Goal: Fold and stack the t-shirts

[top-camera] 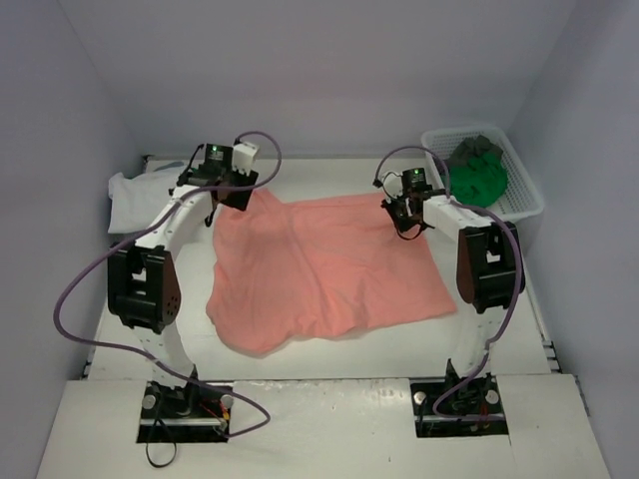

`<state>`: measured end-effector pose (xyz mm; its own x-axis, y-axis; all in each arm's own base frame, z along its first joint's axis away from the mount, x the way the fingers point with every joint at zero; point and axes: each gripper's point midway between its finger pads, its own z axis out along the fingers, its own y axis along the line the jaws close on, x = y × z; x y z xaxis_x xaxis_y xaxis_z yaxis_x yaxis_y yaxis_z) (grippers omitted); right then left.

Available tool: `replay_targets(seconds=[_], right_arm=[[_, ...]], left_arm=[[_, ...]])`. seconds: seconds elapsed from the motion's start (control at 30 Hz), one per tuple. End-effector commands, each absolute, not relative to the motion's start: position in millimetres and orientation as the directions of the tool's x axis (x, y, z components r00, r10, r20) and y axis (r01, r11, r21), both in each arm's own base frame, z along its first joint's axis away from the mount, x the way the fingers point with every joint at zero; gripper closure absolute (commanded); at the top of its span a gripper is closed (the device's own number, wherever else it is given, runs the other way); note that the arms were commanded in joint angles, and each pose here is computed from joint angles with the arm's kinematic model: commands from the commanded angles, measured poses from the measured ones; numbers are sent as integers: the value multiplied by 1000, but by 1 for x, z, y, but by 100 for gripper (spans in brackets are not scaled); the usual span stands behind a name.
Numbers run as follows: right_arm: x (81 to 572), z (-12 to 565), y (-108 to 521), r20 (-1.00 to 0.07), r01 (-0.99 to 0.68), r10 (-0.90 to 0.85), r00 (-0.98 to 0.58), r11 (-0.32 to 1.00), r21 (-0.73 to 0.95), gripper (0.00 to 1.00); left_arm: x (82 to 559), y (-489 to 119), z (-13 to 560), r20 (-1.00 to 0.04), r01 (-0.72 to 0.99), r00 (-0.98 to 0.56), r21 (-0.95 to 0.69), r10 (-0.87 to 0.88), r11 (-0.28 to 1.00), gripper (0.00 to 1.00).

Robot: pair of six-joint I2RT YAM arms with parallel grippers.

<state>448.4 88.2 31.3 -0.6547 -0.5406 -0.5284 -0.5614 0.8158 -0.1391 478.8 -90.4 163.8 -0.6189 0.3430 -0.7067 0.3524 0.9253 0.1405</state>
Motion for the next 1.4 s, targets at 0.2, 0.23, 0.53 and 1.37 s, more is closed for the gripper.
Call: replay_targets(seconds=[0.2,0.23,0.53,1.37], right_arm=[[478,45,98,-588,-571,-527,-614,811,-131,100],[477,34,99,-574,-577,-531,-623,807,-121,100],[485,-21,100,-500,-595,-555,-665,798,-93,100],[491,24,99,-536,-551,-523,-663,825,-123,99]], left_arm=[[447,-127,101,-639,461,-676,22,367,887,58],[447,-130,97,-636,467,-677,18,370,884,58],[459,-141,57,-590,492,-692,36,416,870,60],[556,-110,113,-646,294,-731,-9,219,956,52]])
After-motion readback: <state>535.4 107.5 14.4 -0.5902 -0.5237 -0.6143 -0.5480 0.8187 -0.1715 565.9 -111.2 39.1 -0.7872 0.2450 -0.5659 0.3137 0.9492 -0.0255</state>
